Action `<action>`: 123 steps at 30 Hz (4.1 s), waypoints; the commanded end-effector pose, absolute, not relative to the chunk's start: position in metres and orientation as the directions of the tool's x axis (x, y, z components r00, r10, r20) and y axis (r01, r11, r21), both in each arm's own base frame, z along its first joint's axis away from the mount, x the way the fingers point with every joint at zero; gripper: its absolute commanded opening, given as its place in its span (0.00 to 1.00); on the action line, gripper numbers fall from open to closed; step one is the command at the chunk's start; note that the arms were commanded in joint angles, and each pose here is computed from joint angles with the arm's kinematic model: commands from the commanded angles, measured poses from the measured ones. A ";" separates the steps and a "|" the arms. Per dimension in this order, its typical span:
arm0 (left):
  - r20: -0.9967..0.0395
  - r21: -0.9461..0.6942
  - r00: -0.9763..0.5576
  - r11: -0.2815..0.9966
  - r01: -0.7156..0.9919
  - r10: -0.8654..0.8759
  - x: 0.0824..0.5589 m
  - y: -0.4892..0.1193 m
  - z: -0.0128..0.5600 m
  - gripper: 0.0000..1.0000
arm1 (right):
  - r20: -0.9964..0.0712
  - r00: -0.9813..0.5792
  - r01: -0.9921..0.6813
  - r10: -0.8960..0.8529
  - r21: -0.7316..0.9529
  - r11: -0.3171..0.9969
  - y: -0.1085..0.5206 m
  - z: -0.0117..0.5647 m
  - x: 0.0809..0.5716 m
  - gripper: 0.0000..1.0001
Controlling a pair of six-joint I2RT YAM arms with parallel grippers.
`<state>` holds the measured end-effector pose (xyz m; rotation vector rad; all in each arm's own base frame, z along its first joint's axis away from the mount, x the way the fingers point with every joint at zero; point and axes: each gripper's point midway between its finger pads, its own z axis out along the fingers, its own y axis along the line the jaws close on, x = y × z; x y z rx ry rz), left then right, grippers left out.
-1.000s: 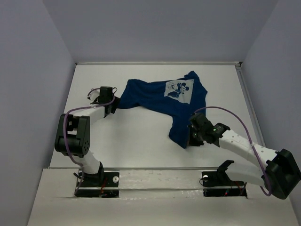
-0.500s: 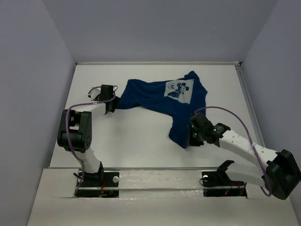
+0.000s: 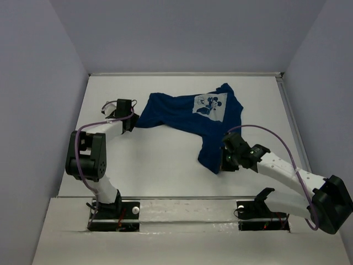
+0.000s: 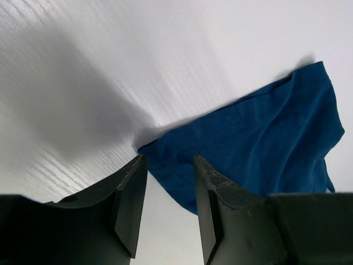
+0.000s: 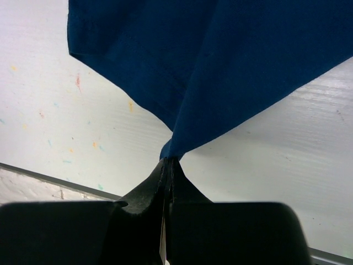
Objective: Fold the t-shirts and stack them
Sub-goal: Flatten the tshirt out
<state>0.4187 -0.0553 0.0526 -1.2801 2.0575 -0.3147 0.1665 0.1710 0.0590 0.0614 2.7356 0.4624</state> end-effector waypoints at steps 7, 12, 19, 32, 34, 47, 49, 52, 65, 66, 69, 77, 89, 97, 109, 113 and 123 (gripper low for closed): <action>-0.429 -0.492 -0.298 0.497 -0.715 -0.853 0.415 -0.051 0.047 0.38 | -0.372 -0.924 -0.046 0.085 0.330 0.943 0.173 0.061 0.169 0.00; -0.421 -0.502 -0.303 0.497 -0.707 -0.855 0.420 -0.054 0.045 0.38 | -0.371 -0.925 -0.052 0.079 0.329 0.943 0.175 0.060 0.171 0.00; -0.415 -0.494 -0.310 0.499 -0.712 -0.855 0.425 -0.056 0.039 0.34 | -0.372 -0.925 -0.054 0.073 0.319 0.946 0.174 0.060 0.172 0.00; -0.441 -0.475 -0.293 0.498 -0.726 -0.848 0.426 -0.049 0.045 0.02 | -0.378 -0.923 -0.058 0.068 0.313 0.948 0.174 0.061 0.173 0.00; -0.449 -0.480 -0.292 0.503 -0.719 -0.845 0.427 -0.048 0.050 0.00 | -0.380 -0.923 -0.059 0.069 0.314 0.948 0.174 0.063 0.173 0.00; -0.734 -0.640 -0.112 0.737 -0.218 -0.670 0.414 -0.092 0.364 0.00 | -0.895 -0.389 -0.046 0.220 0.258 0.965 0.112 0.378 0.242 0.00; -0.735 -0.669 -0.018 0.729 -0.142 -0.678 0.390 -0.086 0.419 0.00 | -0.936 -0.236 -0.015 0.260 0.271 0.962 0.083 0.449 0.234 0.00; -0.701 -0.710 0.112 0.704 -0.021 -0.704 0.354 -0.073 0.500 0.00 | -0.957 -0.079 0.019 0.278 0.277 0.961 0.051 0.512 0.220 0.00; -0.650 -0.703 0.312 0.704 0.099 -0.693 0.277 -0.035 0.617 0.00 | -0.916 0.385 0.156 0.108 0.180 0.971 0.002 0.673 0.219 0.00; -0.657 -0.699 0.308 0.709 0.091 -0.688 0.281 -0.036 0.615 0.00 | -0.897 0.428 0.162 0.110 0.197 0.967 0.003 0.686 0.223 0.00; -0.691 -0.685 0.290 0.728 0.029 -0.662 0.307 -0.035 0.595 0.00 | -0.894 0.448 0.187 -0.001 0.093 0.978 0.034 0.695 0.260 0.00; -0.762 -0.646 0.156 0.753 -0.124 -0.628 0.403 -0.024 0.502 0.00 | -0.984 0.181 0.078 0.008 0.022 0.997 0.063 0.584 0.417 0.00; -0.680 -0.723 0.210 0.691 -0.027 -0.703 0.494 -0.019 0.547 0.00 | -0.930 0.303 0.067 0.207 0.237 0.969 -0.004 0.602 0.507 0.00; -0.631 -0.694 0.389 0.712 0.104 -0.672 0.462 0.006 0.629 0.00 | -0.826 0.534 -0.037 0.177 0.187 0.982 0.004 0.686 0.450 0.00; -0.758 -0.649 0.214 0.746 -0.149 -0.616 0.454 0.034 0.441 0.00 | -0.976 -0.012 -0.099 0.216 0.216 0.971 0.035 0.429 0.437 0.00; -0.798 -0.598 0.086 0.764 -0.244 -0.597 0.412 0.032 0.324 0.00 | -0.907 -0.289 -0.049 0.306 0.333 0.942 0.044 0.268 0.373 0.00; -0.723 -0.559 -0.180 0.718 -0.415 -0.667 0.334 0.020 0.145 0.00 | -0.398 -0.789 0.201 0.468 0.552 0.809 0.087 0.100 0.236 0.00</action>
